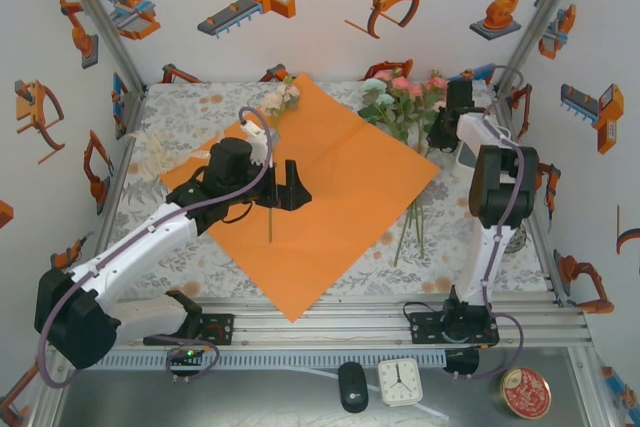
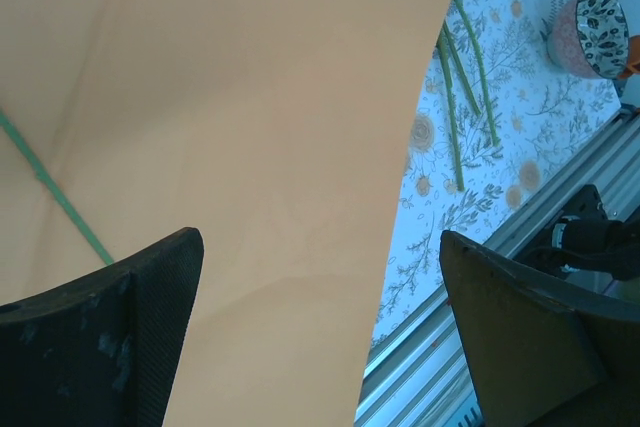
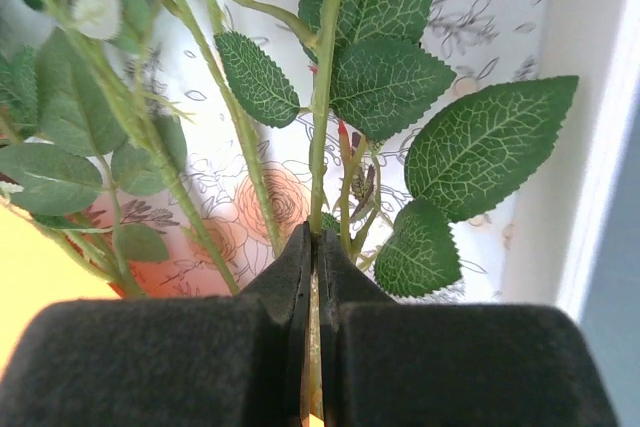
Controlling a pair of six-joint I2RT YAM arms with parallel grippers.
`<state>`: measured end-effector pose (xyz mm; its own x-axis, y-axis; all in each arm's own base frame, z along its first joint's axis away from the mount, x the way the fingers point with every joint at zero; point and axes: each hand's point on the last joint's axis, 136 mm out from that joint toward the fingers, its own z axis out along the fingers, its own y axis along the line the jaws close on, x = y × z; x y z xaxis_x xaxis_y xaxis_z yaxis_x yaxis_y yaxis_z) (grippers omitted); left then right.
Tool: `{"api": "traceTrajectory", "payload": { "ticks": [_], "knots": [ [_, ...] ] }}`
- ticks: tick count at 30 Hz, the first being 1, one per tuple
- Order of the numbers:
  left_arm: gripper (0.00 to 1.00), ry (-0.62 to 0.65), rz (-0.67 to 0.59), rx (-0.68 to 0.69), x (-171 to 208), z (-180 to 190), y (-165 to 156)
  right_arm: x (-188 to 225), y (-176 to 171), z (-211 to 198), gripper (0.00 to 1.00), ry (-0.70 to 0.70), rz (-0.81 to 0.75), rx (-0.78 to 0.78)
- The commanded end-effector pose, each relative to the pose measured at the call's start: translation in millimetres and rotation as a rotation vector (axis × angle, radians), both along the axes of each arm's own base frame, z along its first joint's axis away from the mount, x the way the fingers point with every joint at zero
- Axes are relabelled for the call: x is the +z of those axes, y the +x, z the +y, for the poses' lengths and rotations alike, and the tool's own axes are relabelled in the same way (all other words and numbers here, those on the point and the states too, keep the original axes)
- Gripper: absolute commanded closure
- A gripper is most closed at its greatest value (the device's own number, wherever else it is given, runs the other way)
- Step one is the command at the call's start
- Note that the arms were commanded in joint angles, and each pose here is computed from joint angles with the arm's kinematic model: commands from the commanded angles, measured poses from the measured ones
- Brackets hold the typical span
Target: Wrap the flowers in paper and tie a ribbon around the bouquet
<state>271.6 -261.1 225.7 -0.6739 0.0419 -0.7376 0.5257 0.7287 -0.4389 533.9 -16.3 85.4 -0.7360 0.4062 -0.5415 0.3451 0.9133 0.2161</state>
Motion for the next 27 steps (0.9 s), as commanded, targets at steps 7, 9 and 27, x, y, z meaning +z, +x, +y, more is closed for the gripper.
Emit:
{"api": "traceTrajectory", "payload": {
  "ticks": [7, 9, 27],
  "knots": [
    [0.07, 0.035, -0.085, 0.09, 23, 23, 7, 232, -9, -27, 1.0, -0.41, -0.503, 0.001],
    [0.07, 0.052, -0.099, 0.136, 26, 34, 10, 270, -19, -25, 1.0, -0.415, -0.569, -0.007],
    [0.07, -0.007, -0.021, 0.373, 28, 107, 19, 233, 41, 307, 1.0, 0.518, -0.514, 0.399]
  ]
}}
